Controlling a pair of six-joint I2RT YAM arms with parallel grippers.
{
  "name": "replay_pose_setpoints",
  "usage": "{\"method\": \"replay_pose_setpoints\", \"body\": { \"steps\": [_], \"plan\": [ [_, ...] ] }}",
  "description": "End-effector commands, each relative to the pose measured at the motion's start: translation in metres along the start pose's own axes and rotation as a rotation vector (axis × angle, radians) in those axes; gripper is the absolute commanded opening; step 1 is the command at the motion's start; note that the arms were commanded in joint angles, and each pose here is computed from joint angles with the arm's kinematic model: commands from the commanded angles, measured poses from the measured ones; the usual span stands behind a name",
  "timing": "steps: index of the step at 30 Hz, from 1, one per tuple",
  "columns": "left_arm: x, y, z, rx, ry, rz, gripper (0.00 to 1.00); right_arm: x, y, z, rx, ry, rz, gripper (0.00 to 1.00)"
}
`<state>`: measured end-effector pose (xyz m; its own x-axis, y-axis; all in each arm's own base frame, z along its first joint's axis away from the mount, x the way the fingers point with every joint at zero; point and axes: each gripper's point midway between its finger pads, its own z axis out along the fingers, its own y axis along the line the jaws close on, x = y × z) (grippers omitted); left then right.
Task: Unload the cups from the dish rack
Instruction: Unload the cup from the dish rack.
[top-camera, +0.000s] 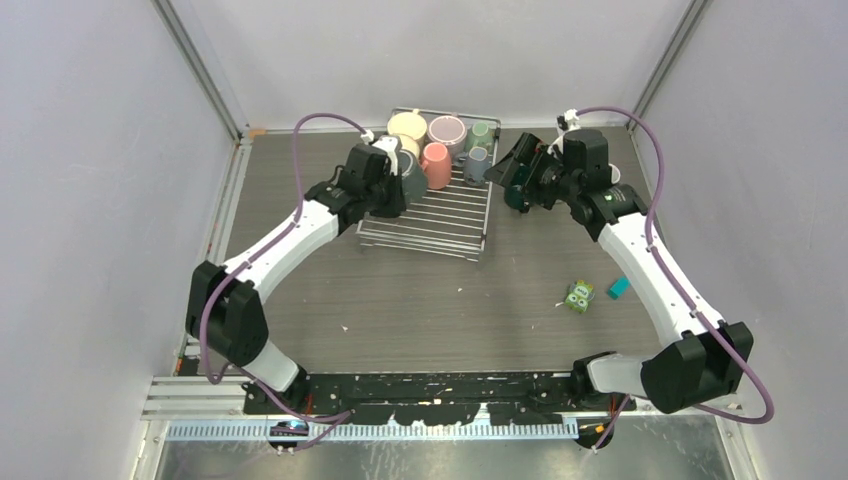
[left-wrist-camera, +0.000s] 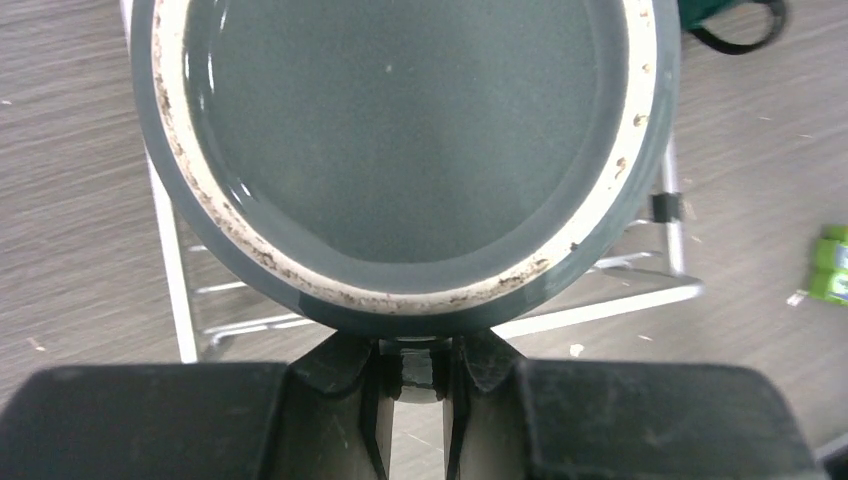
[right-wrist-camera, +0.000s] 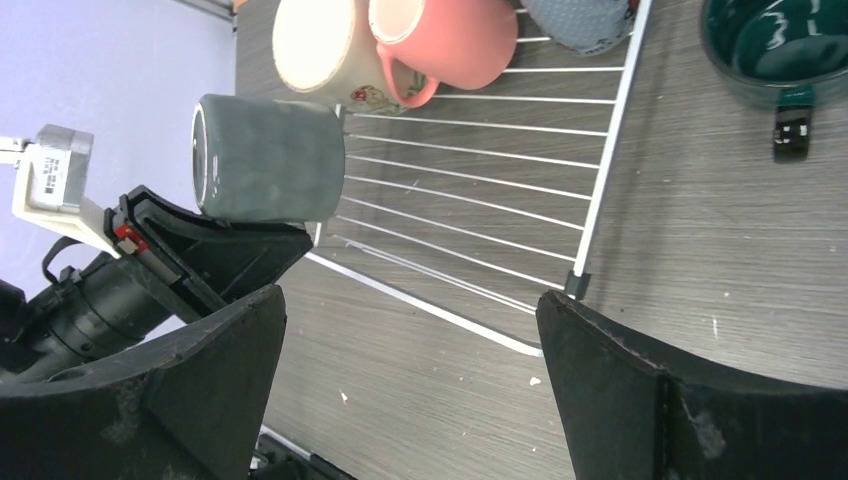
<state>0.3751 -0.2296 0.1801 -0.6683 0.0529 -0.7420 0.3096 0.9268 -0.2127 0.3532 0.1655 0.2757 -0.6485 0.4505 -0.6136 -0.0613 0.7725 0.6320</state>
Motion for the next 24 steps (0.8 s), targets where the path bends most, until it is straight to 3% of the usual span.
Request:
{"method": "replay_pose_setpoints", "body": {
  "steps": [1, 24],
  "plan": [
    [-0.056, -0.051, -0.053, 0.192, -0.141, -0.088, 0.0, -0.006, 0.031, -0.001, -0.147, -0.028, 0.024, 1.0],
    [-0.109, -0.145, -0.154, 0.698, -0.202, -0.374, 0.0, -0.012, 0.13, -0.023, -0.704, -0.081, 0.235, 0.97]
  ]
}}
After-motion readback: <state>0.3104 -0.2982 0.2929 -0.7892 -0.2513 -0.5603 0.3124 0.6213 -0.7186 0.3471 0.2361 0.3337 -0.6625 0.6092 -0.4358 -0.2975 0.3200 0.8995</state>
